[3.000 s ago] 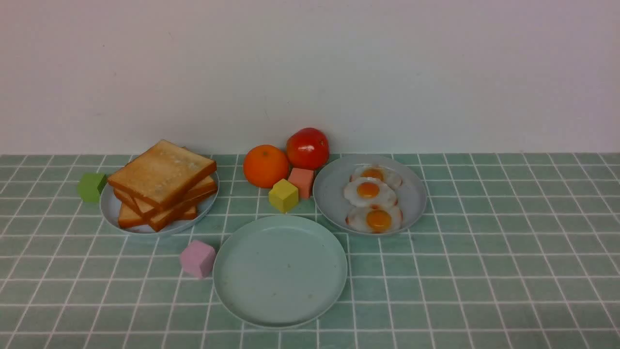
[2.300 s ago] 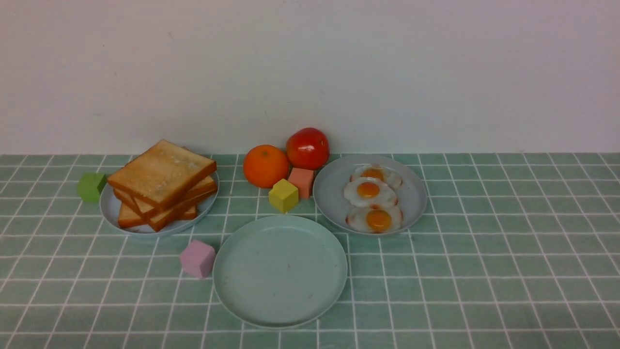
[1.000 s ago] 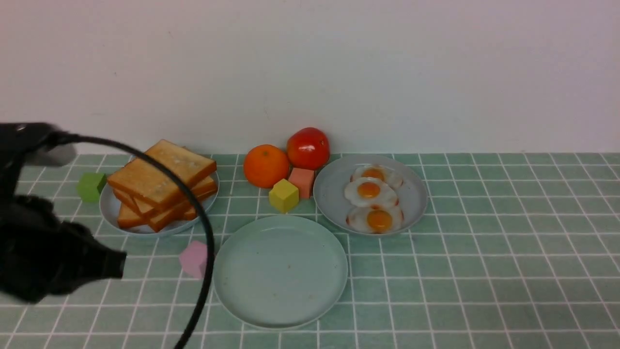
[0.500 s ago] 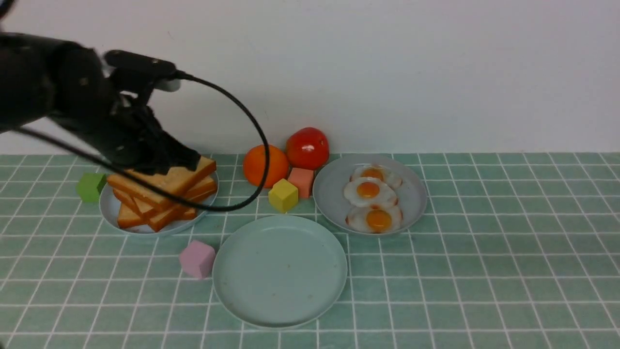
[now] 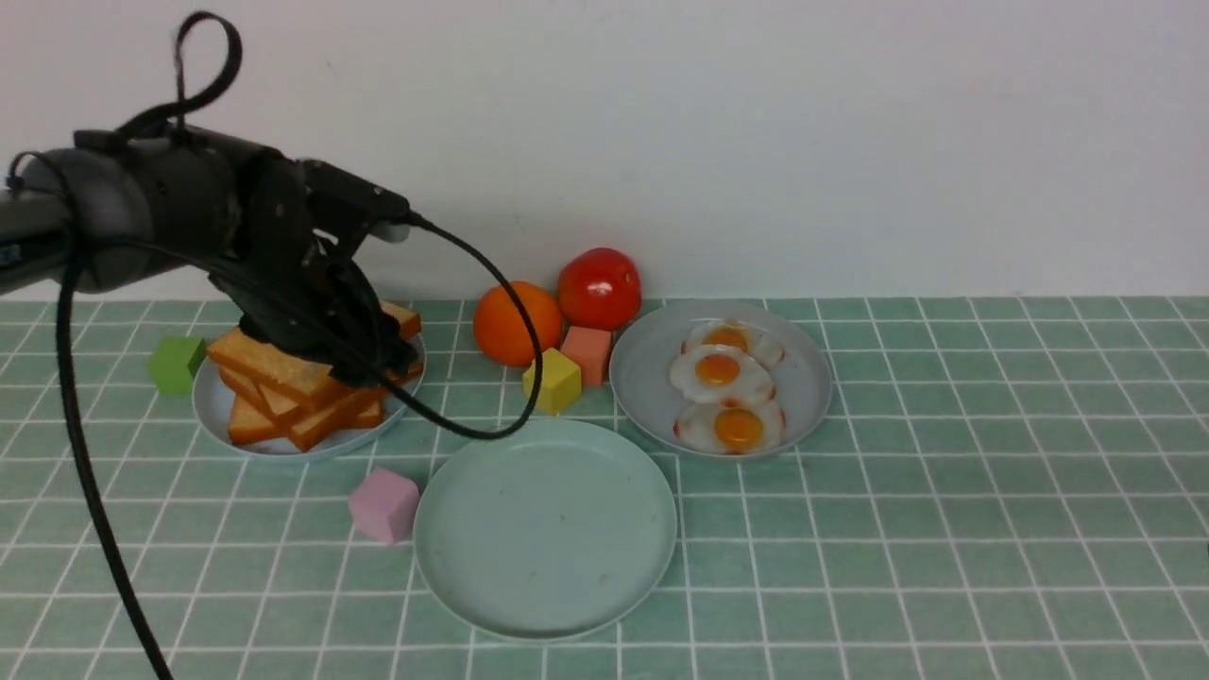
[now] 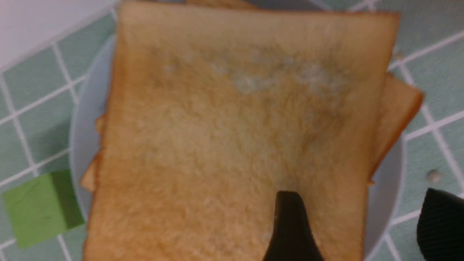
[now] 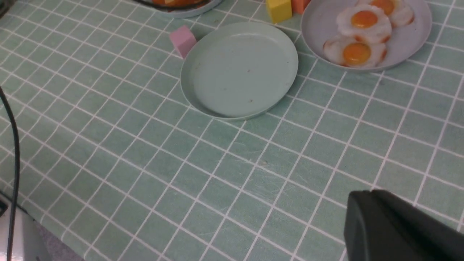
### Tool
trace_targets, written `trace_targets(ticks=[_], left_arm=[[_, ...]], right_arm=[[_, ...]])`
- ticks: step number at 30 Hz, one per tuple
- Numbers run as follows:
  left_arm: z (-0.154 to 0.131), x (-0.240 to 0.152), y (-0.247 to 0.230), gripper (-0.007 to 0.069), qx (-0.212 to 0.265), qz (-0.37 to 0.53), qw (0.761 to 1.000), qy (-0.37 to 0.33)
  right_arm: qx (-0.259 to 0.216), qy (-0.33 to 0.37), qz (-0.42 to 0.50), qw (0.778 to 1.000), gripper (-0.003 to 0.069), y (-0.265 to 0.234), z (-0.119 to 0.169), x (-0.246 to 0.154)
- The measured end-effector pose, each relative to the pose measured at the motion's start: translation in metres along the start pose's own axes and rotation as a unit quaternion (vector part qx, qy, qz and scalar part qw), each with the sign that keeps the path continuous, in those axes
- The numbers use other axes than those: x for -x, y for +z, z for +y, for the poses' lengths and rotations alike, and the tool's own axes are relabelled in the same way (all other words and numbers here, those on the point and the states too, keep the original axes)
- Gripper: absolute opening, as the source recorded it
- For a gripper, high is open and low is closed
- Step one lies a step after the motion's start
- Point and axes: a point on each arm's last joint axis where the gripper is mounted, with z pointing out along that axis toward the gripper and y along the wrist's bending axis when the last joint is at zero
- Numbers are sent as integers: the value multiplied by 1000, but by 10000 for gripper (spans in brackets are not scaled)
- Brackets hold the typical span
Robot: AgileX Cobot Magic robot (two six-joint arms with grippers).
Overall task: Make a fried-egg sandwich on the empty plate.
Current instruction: Use the left arm to grab a slice of bread, then use the left arm to put a slice of bread into the empty plate in the middle
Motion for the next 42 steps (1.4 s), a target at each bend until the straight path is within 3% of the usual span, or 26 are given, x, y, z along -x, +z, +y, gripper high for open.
trace_targets(ticks=[4, 8, 10, 12, 13, 19, 26, 27, 30, 33, 34, 36, 42], left_arm=[[-1, -1, 8, 448, 1, 5, 1000, 13], [-1, -1, 12, 379, 5, 11, 1000, 24], [-1, -1, 11, 309, 9, 13, 999, 30], [0, -2, 11, 159, 12, 18, 999, 35], [1, -2, 11, 123, 15, 20, 999, 39], [2, 0, 1, 99, 24, 20, 998, 51], [4, 8, -75, 99, 27, -23, 999, 9], [-8, 8, -103, 99, 15, -49, 999, 11], [-46, -2, -121, 97, -17, -61, 997, 46], [-88, -17, -122, 97, -54, -50, 993, 93], [-115, -27, -117, 97, -73, -43, 988, 129], [-137, -36, -110, 97, -86, -38, 982, 162], [-170, -41, -80, 95, -86, -41, 977, 191]], right_arm=[[-2, 0, -7, 1000, 6, 0, 0, 1], [-4, 0, -14, 1000, 6, 0, -1, 2], [-3, 0, -14, 1000, 6, 0, -1, 2], [-3, 1, -14, 1000, 8, 0, 0, 3], [-2, 1, -14, 1000, 8, 0, 0, 2], [-2, 1, -14, 1000, 11, 0, 0, 2], [5, 5, -16, 1000, 11, 0, 1, 3], [5, 6, -16, 1000, 13, 0, 1, 3], [5, 6, -16, 1000, 13, 0, 1, 3], [5, 6, -17, 1000, 13, 0, 1, 3], [5, 7, -21, 1000, 13, 0, 1, 4], [5, 8, -27, 1000, 14, 0, 1, 5], [14, 15, -32, 999, 17, 0, 3, 6]])
